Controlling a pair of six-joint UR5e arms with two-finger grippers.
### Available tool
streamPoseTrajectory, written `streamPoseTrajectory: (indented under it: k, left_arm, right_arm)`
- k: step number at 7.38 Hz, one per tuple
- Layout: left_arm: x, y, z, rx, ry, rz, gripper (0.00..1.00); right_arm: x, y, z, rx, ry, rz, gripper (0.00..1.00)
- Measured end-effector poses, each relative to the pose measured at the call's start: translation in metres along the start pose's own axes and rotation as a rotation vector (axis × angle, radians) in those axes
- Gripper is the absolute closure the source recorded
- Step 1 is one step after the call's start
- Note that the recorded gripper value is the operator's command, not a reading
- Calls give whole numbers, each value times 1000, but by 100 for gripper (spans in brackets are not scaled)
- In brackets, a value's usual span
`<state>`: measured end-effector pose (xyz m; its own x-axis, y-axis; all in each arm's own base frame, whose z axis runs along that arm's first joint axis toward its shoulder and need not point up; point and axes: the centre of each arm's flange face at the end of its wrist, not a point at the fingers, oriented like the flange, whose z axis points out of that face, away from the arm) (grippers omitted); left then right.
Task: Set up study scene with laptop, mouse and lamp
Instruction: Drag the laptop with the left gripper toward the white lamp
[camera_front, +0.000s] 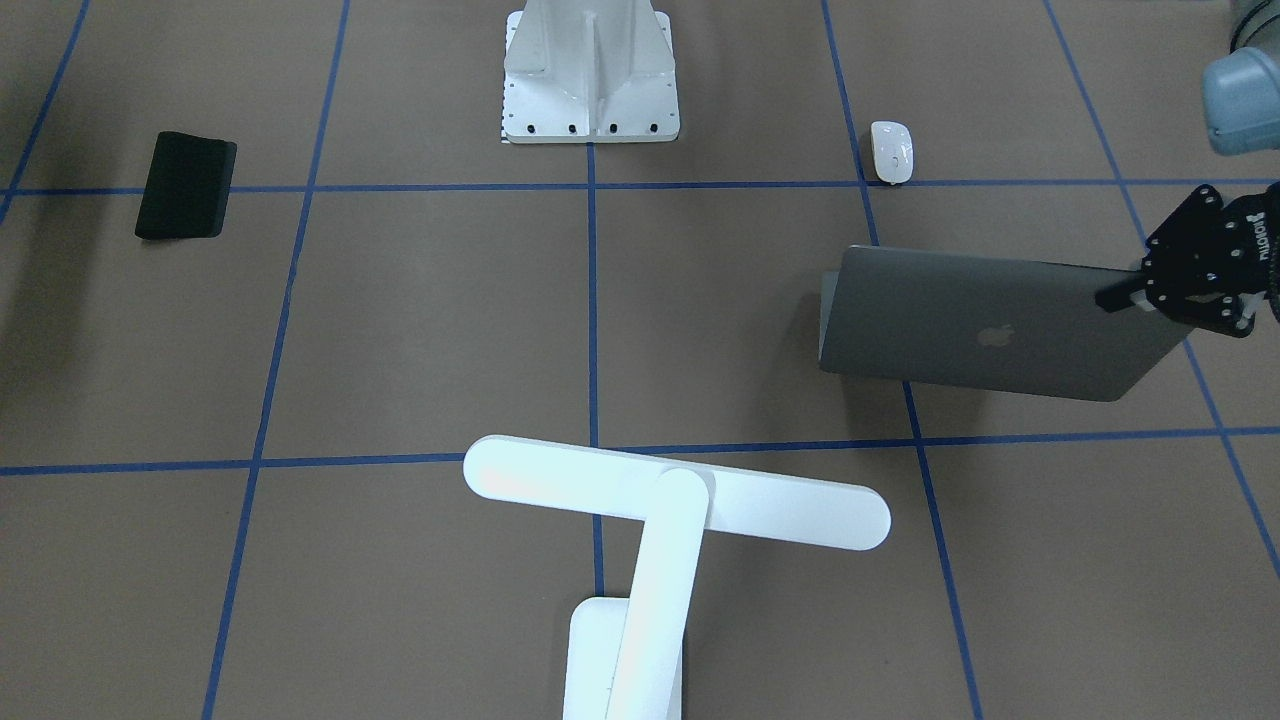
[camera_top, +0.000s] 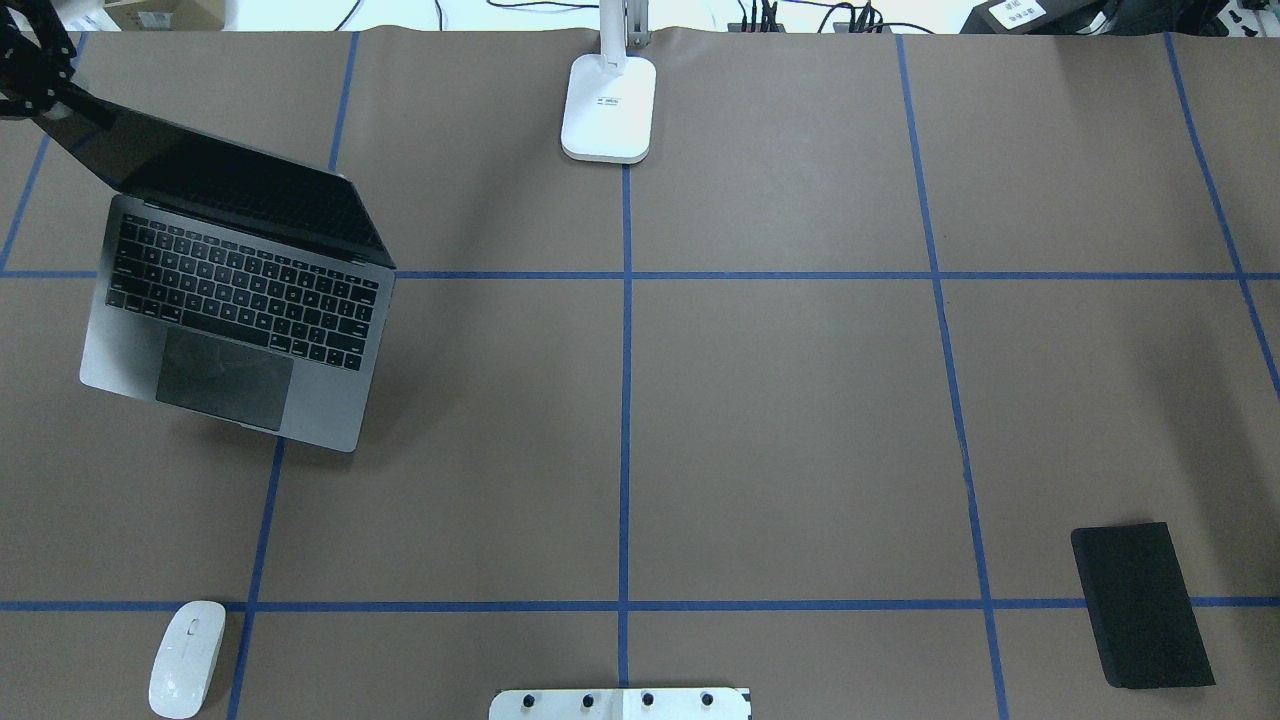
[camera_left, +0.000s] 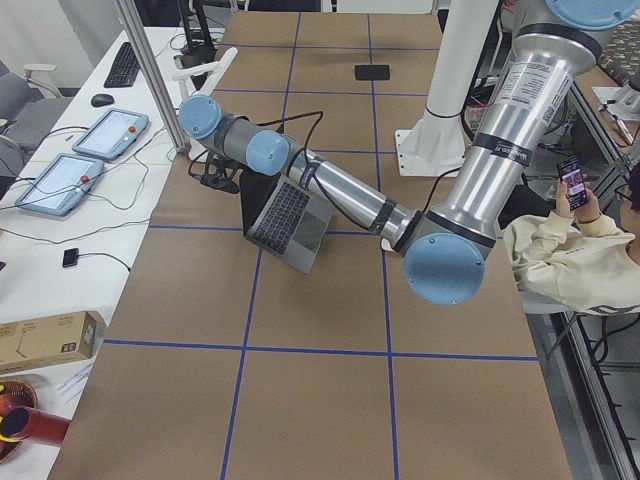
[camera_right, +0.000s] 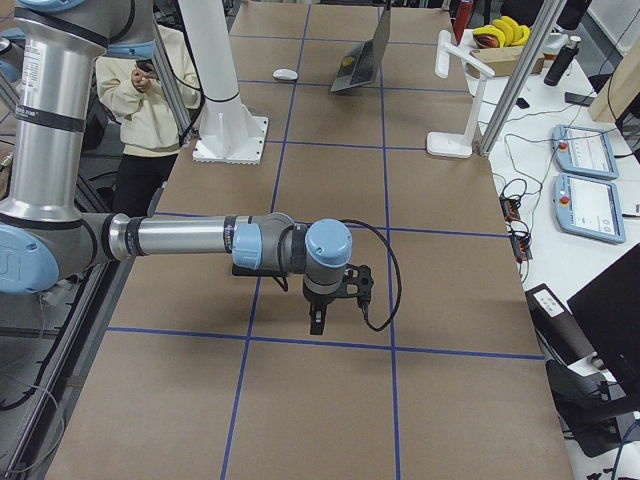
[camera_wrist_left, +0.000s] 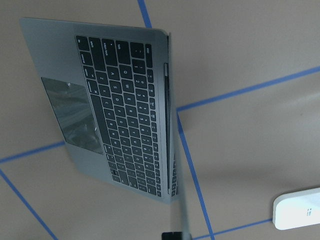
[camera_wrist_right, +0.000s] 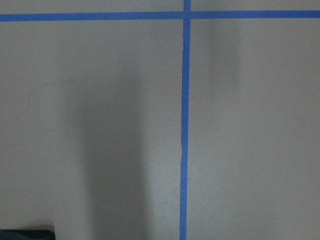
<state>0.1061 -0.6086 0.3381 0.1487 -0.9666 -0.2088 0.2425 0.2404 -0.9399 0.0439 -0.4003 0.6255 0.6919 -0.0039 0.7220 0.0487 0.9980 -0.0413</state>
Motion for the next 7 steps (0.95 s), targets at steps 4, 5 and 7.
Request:
streamPoseTrajectory:
  k: [4, 5, 7]
  left_arm:
    - [57, 41, 41, -35, -14, -54, 100]
    - [72, 51, 47, -37, -16, -55, 100]
    - [99, 77, 66, -30, -31, -36, 100]
  right_arm:
    - [-1, 0, 0, 1, -7, -2, 0]
    - [-1, 0, 0, 0, -7, -1, 0]
    - [0, 1, 1, -3, -8, 3, 0]
